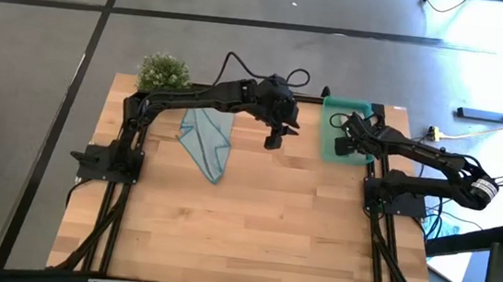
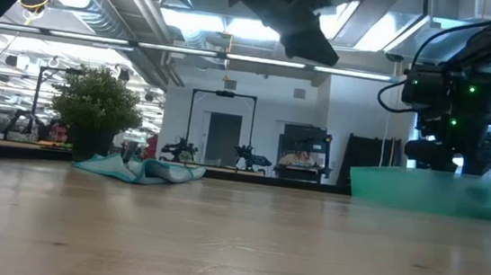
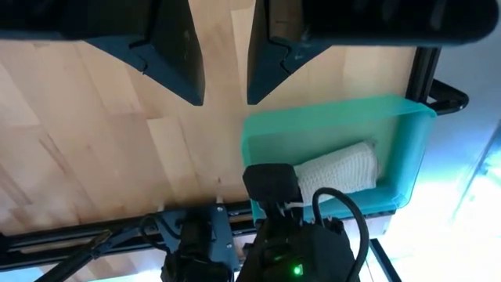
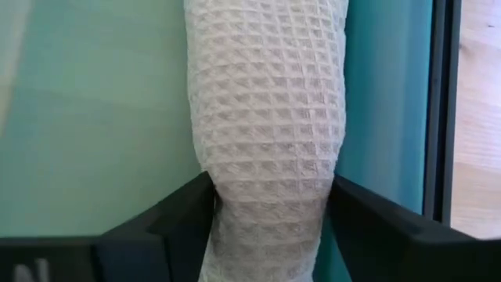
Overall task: Roll microfiber towels into tight, uniform cylinder then place into a basket
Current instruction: Put the gray towel into the green bin, then fold the blue towel
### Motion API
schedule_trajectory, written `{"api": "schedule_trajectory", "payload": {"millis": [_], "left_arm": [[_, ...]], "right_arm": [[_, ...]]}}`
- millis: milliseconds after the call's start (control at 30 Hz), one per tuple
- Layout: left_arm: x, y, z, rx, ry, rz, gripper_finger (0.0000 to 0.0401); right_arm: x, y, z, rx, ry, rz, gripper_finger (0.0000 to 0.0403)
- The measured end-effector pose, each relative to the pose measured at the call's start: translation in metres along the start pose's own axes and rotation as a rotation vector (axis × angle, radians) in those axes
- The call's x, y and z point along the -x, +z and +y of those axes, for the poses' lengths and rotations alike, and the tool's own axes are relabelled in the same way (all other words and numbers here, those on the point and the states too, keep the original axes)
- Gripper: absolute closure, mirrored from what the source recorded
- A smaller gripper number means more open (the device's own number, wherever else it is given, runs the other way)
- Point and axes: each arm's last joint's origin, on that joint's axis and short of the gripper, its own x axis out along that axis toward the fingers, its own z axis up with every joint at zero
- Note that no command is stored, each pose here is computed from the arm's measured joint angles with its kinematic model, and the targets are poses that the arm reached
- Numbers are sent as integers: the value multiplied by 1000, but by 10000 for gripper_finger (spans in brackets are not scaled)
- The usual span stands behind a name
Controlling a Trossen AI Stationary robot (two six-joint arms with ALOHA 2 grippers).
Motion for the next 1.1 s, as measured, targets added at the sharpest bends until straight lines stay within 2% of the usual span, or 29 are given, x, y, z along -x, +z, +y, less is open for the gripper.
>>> {"api": "schedule_trajectory", "payload": {"millis": [133,400,533,600,700,833,1100], "left_arm": [[0,-2,-1,5,-7,20,309],[0,-3,-1,6,-8,27,309],[0,-3,-1,7,-6,29,309],[0,-3,-1,8,-5,33,309],[0,-3,-1,9,-6,36,309],[0,-4,-1,10,-7,40,309],[0,-4,-1,10,-7,40,309]], "right_arm": [[4,4,1,-1,6,-8,151],[32,33,5,5,53,-79,151],[36,45,16,41,236,-154,151],[31,47,22,73,308,-202,151],[19,48,23,43,312,-217,150],[2,50,19,-10,289,-178,150],[-29,60,20,-35,372,-109,150]]}}
